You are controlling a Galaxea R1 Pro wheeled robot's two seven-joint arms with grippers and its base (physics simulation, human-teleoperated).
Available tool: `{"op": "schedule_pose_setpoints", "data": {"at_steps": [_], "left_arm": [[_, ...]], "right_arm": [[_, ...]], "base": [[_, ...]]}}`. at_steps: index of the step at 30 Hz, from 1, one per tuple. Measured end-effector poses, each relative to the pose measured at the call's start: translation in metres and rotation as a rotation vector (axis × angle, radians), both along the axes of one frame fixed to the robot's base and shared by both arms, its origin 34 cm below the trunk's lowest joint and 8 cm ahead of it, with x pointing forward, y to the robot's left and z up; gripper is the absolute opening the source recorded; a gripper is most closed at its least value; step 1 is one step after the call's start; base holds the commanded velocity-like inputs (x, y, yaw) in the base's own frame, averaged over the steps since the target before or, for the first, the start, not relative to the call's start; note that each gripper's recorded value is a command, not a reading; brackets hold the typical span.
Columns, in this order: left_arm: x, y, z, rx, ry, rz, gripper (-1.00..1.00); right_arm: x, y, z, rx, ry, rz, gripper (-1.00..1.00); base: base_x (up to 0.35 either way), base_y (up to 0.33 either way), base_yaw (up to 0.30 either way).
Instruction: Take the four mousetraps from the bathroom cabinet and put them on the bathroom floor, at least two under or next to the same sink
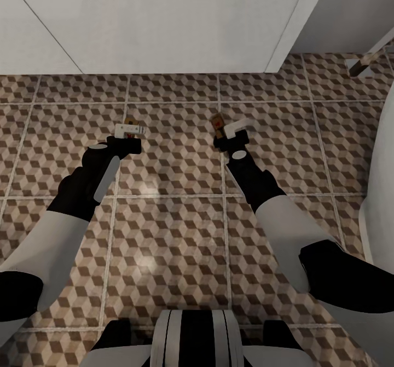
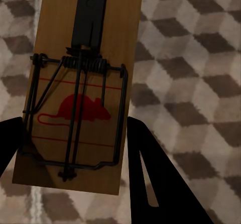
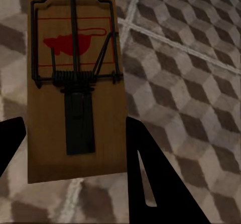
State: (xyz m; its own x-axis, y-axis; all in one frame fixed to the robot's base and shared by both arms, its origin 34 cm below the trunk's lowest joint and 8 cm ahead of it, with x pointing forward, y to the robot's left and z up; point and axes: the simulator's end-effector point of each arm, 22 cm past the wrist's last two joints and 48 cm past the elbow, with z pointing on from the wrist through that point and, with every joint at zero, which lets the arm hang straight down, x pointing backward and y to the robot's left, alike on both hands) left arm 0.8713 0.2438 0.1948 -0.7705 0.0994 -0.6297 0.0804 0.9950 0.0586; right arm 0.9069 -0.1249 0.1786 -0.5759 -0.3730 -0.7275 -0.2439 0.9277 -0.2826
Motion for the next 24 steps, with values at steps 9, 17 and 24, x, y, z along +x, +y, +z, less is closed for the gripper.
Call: {"op": "schedule_pose_setpoints", "data": {"at_steps": [9, 17, 24], "left_arm": [[0.000, 0.000, 0.000, -0.002, 0.001, 0.000, -1.00], [-0.001, -0.001, -0.001, -0.003, 0.003, 0.000, -1.00], [-0.002, -0.001, -0.003, -0.004, 0.008, 0.001, -1.00]], "right_arm": [[-0.001, 0.006, -0.001, 0.018, 0.013, 0.021, -1.00], [-0.001, 0.007, -0.001, 0.020, 0.014, 0.024, -1.00], [-0.003, 0.012, -0.003, 0.034, 0.024, 0.042, -1.00]], "base": [[0.000, 0.000, 0.000], [0.000, 0.000, 0.000], [0.041, 0.000, 0.000]]}}
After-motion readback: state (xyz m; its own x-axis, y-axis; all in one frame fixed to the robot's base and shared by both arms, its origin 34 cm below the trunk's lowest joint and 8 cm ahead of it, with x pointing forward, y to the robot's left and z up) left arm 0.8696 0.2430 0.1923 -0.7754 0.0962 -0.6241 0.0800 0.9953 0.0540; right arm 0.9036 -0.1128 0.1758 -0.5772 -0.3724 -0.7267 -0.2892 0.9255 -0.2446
